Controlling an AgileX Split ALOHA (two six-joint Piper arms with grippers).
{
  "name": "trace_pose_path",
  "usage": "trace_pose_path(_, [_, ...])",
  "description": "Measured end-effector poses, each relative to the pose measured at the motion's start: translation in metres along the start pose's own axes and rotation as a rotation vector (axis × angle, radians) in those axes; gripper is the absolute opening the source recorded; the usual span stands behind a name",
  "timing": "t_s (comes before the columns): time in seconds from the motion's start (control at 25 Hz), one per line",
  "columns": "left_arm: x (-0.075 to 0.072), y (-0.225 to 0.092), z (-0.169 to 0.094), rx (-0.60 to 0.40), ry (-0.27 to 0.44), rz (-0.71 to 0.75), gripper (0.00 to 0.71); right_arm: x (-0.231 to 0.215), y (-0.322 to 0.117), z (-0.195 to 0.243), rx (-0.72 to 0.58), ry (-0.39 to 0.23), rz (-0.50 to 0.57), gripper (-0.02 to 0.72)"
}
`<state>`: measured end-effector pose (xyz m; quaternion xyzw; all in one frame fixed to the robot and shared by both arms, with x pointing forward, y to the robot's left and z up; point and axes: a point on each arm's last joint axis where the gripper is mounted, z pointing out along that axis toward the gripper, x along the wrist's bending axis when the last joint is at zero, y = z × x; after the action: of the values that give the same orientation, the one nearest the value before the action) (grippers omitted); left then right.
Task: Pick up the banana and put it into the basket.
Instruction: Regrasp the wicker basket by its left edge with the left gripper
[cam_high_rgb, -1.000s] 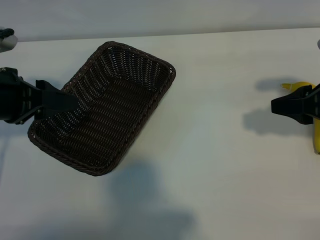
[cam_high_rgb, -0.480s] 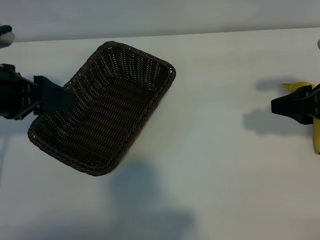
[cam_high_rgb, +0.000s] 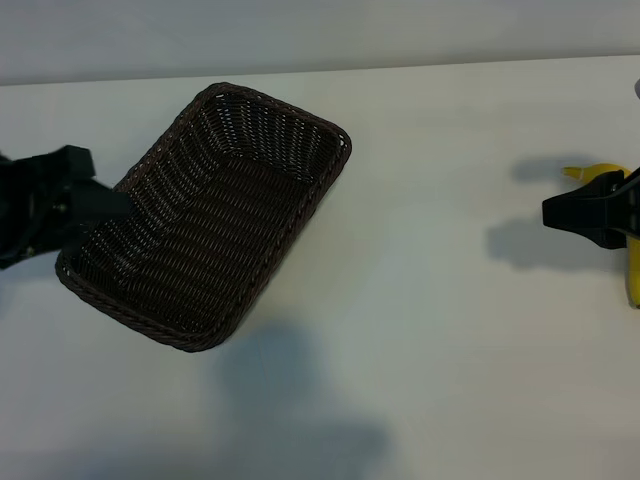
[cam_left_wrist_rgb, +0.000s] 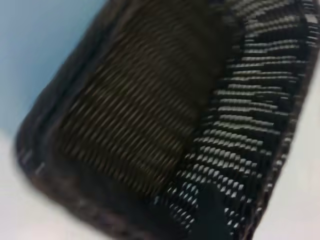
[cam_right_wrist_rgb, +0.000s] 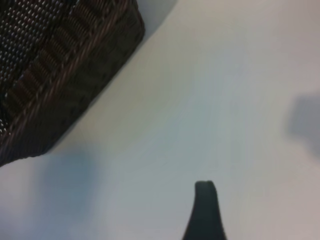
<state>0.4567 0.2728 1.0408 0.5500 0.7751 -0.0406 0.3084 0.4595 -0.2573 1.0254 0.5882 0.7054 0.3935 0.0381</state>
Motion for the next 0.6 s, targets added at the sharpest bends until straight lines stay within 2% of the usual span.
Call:
trace_pose_path(0.12, [0.005,-0.001,-0.004,-0.016,0.058,-0.18,0.56,0.0,0.0,0.0,0.0,0.0,0.0,0.568])
trace_pose_path(0.28, [0.008,-0.001,-0.004,-0.031,0.095,-0.39,0.56,0.0,0.0,0.0,0.0,0.0,0.0,0.568])
trace_pose_path(0.44, [0.009,-0.003,-0.004,-0.012,0.111,-0.483,0.56,0.0,0.0,0.0,0.0,0.0,0.0,0.568])
trace_pose_path(0.6, [0.014,-0.006,0.007,0.089,0.163,-0.529,0.56,0.0,0.0,0.0,0.0,0.0,0.0,0.568])
